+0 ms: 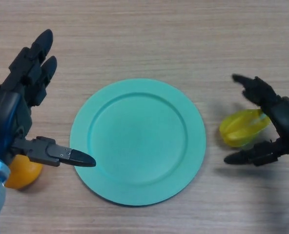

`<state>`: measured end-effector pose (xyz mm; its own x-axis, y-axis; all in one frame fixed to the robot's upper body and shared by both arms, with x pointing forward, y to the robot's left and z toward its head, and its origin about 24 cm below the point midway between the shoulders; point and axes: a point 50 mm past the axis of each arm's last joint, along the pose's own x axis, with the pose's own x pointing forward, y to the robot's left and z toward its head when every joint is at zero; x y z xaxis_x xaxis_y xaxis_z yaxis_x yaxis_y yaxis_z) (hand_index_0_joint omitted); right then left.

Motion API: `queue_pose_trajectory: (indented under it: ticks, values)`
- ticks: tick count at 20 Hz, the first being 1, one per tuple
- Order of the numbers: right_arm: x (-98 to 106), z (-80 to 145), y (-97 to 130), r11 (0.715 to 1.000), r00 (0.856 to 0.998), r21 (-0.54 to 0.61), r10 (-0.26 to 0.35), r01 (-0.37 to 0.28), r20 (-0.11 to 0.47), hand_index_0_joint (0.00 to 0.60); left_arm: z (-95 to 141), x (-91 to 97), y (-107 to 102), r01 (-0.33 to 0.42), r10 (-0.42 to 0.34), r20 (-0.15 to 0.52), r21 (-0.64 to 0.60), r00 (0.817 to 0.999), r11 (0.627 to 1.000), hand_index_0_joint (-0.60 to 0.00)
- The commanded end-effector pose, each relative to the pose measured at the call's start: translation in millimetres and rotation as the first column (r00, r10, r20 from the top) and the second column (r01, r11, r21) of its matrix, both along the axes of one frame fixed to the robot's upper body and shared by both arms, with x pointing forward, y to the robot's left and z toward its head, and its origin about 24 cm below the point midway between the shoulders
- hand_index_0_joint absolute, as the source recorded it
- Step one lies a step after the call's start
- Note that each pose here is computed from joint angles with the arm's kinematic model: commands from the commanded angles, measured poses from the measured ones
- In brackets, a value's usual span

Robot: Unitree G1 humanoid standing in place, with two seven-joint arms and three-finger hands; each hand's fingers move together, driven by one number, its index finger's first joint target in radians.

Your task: Pick up the yellow starfruit and place it on the plate

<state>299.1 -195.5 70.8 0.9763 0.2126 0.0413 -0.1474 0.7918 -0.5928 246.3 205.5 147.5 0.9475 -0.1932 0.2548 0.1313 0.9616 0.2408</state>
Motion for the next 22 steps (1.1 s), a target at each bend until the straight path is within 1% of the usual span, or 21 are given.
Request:
queue_pose_trajectory:
  ticks: [1,2,5,6,7,8,9,10,11,12,13,14,15,16,17,18,19,22]
  values:
    - [7,31,1,0.993,0.979,-0.103,0.078,-0.059,0.187,0.6,37,-13.4,14,-0.029,0.023,0.266,0.02,0.964,0.999,0.0]
    - [8,29,0,0.993,0.977,-0.116,0.061,-0.038,0.203,0.6,37,-14.0,14,-0.031,0.029,0.266,0.004,0.964,0.999,0.0]
    - [10,27,-1,0.996,0.978,-0.094,0.031,-0.012,0.207,0.6,39,-14.1,11,-0.022,0.021,0.26,0.002,0.965,1.0,0.0]
    - [8,32,-2,0.998,0.976,-0.065,0.012,0.002,0.218,0.6,39,-15.0,7,-0.005,0.004,0.253,0.003,0.967,1.0,0.0]
    - [8,34,-3,0.998,0.973,-0.061,0.006,0.008,0.229,0.6,38,-15.5,7,0.0,-0.002,0.251,0.007,0.968,1.0,0.0]
    - [5,43,-2,1.0,0.972,-0.028,-0.004,0.011,0.235,0.6,38,-16.1,6,0.006,-0.011,0.242,0.022,0.97,1.0,0.0]
    - [5,47,-3,0.999,0.967,-0.042,-0.006,0.017,0.255,0.6,37,-16.1,7,0.007,-0.013,0.241,0.024,0.97,1.0,0.0]
    - [3,59,-2,1.0,0.96,-0.02,-0.013,0.019,0.278,0.6,38,-14.7,8,0.001,-0.004,0.247,0.014,0.969,1.0,0.0]
    - [2,64,-1,0.999,0.954,-0.031,-0.015,0.025,0.299,0.6,38,-14.4,8,-0.002,0.0,0.249,0.009,0.969,1.0,0.0]
    - [-2,72,7,1.0,0.954,-0.026,0.009,-0.001,0.299,0.6,38,-14.1,9,-0.006,0.005,0.255,0.001,0.967,1.0,0.0]
    - [-3,75,11,0.999,0.951,-0.037,0.025,-0.014,0.31,0.6,38,-13.8,9,-0.007,0.007,0.257,-0.002,0.966,1.0,0.0]
    - [-6,80,26,0.997,0.953,0.023,0.062,-0.072,0.297,0.6,38,-13.3,8,-0.003,0.006,0.256,-0.011,0.967,1.0,0.0]
    - [-8,80,32,0.993,0.958,0.06,0.082,-0.103,0.275,0.6,38,-13.1,8,-0.001,0.005,0.256,-0.013,0.967,1.0,0.0]
    - [-10,82,47,0.99,0.943,0.04,0.117,-0.136,0.312,0.6,37,-12.5,6,0.005,-0.002,0.25,-0.011,0.968,1.0,0.0]
    - [-10,83,52,0.989,0.938,0.038,0.127,-0.146,0.323,0.6,37,-12.1,7,0.006,-0.003,0.248,-0.011,0.969,1.0,0.0]
    - [-12,77,64,0.98,0.947,0.081,0.152,-0.182,0.283,0.6,38,-12.0,7,0.007,-0.005,0.242,-0.011,0.97,1.0,0.0]
    - [-13,75,69,0.978,0.947,0.083,0.163,-0.193,0.278,0.6,38,-12.2,7,0.008,-0.006,0.24,-0.009,0.971,1.0,0.0]
    - [-13,54,91,0.962,0.952,0.124,0.214,-0.245,0.217,0.6,42,-13.7,8,0.007,-0.008,0.272,0.004,0.962,1.0,0.0]
